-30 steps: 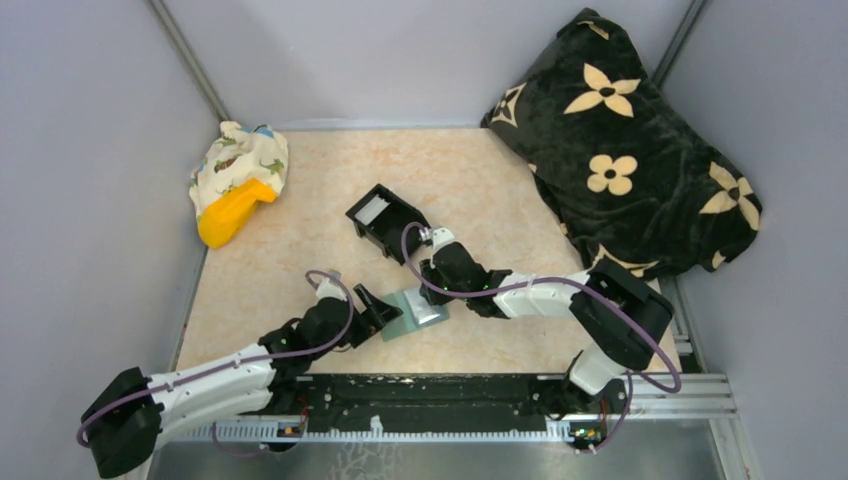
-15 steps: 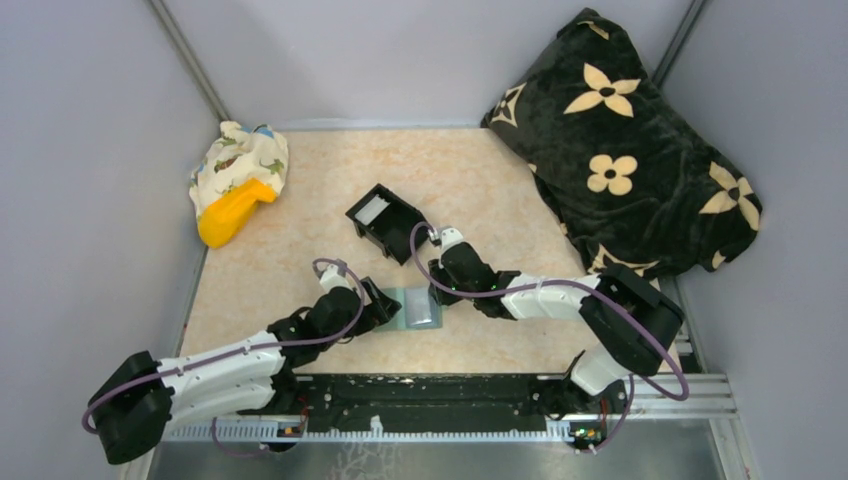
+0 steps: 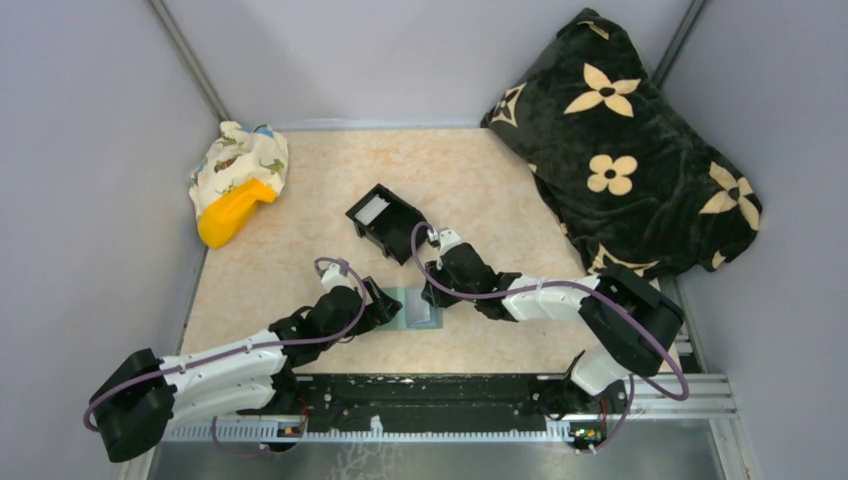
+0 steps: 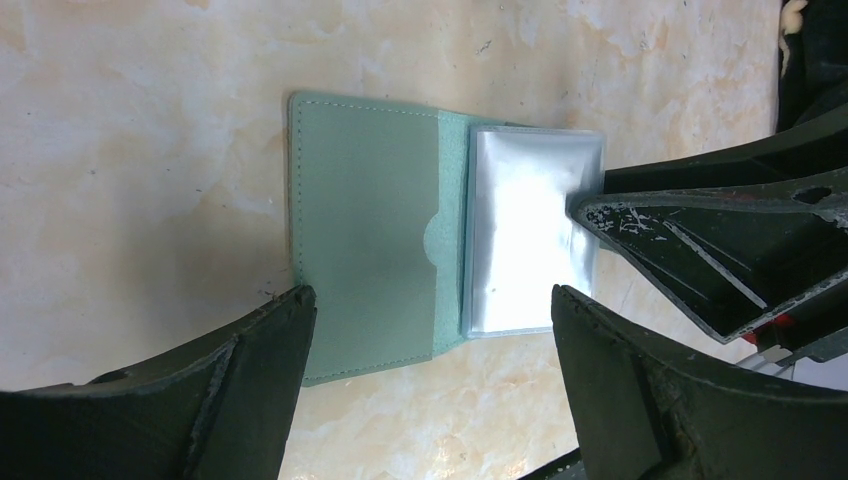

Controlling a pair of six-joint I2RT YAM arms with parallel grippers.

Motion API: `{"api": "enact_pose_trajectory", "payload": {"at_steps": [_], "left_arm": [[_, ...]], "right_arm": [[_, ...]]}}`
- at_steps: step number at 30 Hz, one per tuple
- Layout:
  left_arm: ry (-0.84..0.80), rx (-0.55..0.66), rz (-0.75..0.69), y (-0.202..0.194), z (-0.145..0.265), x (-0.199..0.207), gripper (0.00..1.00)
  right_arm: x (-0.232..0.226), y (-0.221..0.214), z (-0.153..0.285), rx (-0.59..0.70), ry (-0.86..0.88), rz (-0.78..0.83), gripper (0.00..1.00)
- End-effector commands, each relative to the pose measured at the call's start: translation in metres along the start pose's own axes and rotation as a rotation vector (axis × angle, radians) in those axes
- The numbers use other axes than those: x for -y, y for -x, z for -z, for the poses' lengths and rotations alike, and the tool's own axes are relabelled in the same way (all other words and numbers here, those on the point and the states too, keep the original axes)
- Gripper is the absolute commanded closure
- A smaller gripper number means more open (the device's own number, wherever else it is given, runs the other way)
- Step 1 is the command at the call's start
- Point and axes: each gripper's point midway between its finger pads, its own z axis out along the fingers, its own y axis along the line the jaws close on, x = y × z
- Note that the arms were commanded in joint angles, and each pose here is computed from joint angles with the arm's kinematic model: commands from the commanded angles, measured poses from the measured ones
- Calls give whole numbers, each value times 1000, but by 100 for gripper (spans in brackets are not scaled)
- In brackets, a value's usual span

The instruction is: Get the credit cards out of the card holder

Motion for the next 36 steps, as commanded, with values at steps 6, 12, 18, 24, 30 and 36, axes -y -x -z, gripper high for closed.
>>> {"api": "enact_pose_trajectory", "payload": {"at_steps": [6,12,18,24,30,36], "left_arm": [[5,6,-18,2,0,-1,6],[-8,24,-17,7,2,3,6],[-9,48,-18,16,9,5,7],[12,94,-24,28,18,1,7],[20,123,-17,36,26,0,7],[36,164,-21,46,34,-3,7]], "right_arm": [[-48,29,6,76,127,34,75],[-77,31,2,67,188,62,74],[-89,28,-6,50,218,72,73],[-103,28,-10,38,269,78,54],[-105,27,-17,24,270,82,51],[-111,32,-11,33,282,96,51]]}}
